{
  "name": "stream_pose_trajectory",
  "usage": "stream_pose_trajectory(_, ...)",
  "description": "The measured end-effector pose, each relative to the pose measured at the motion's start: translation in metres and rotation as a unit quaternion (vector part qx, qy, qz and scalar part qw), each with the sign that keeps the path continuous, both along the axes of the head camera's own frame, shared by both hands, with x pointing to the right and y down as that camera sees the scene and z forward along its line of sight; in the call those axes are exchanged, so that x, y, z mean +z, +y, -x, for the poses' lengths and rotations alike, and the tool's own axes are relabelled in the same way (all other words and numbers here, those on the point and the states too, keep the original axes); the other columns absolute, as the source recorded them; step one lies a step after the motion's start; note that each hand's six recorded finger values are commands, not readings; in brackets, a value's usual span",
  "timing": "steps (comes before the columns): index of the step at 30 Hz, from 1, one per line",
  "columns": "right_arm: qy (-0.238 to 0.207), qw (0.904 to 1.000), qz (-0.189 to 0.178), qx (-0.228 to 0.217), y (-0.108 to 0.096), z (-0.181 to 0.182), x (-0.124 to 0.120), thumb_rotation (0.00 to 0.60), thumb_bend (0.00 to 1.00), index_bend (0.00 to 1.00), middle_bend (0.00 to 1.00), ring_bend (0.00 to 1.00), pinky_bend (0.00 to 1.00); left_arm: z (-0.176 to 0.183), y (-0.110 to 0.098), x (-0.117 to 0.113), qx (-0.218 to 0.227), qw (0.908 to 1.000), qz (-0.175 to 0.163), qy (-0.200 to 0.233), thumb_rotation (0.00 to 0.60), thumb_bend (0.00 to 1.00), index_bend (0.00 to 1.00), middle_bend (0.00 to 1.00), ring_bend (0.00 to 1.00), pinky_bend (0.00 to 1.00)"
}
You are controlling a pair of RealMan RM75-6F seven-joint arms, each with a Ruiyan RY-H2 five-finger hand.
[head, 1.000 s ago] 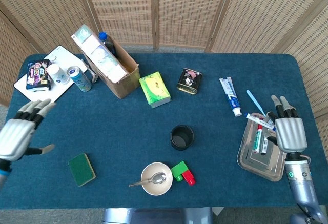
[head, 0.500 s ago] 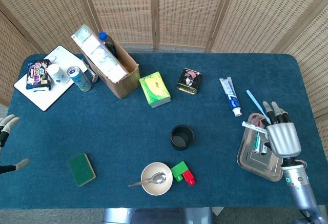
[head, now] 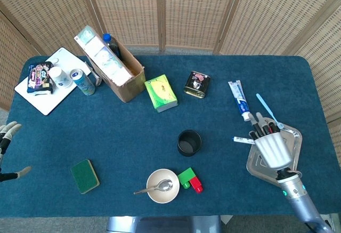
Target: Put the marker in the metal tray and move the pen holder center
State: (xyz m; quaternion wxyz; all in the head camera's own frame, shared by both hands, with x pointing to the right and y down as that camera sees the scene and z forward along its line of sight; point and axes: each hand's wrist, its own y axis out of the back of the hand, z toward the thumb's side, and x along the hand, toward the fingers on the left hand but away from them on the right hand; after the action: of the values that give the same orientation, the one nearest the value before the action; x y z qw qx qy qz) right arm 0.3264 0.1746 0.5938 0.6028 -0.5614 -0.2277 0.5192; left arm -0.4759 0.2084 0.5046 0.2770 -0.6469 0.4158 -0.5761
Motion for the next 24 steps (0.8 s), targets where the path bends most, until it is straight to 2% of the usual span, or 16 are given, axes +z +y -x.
stream_pose_trajectory(12, -0.009, 0.9974, -0.013, -0.07, -0.008, 0.076, -0.012, 0.6, 0.43, 0.61, 0.07, 0.1, 0.3, 0.003, -0.002, 0.0, -0.001, 1.0, 0.001, 0.006, 0.6, 0.15, 0.05, 0.0, 0.0, 0.0)
stream_pose_trajectory(24, 0.023, 0.9909, -0.037, -0.127, -0.012, 0.133, 0.003, 0.6, 0.44, 0.61, 0.06, 0.11, 0.31, 0.008, -0.005, 0.001, -0.009, 0.9998, 0.006, 0.018, 0.6, 0.15, 0.05, 0.0, 0.0, 0.0)
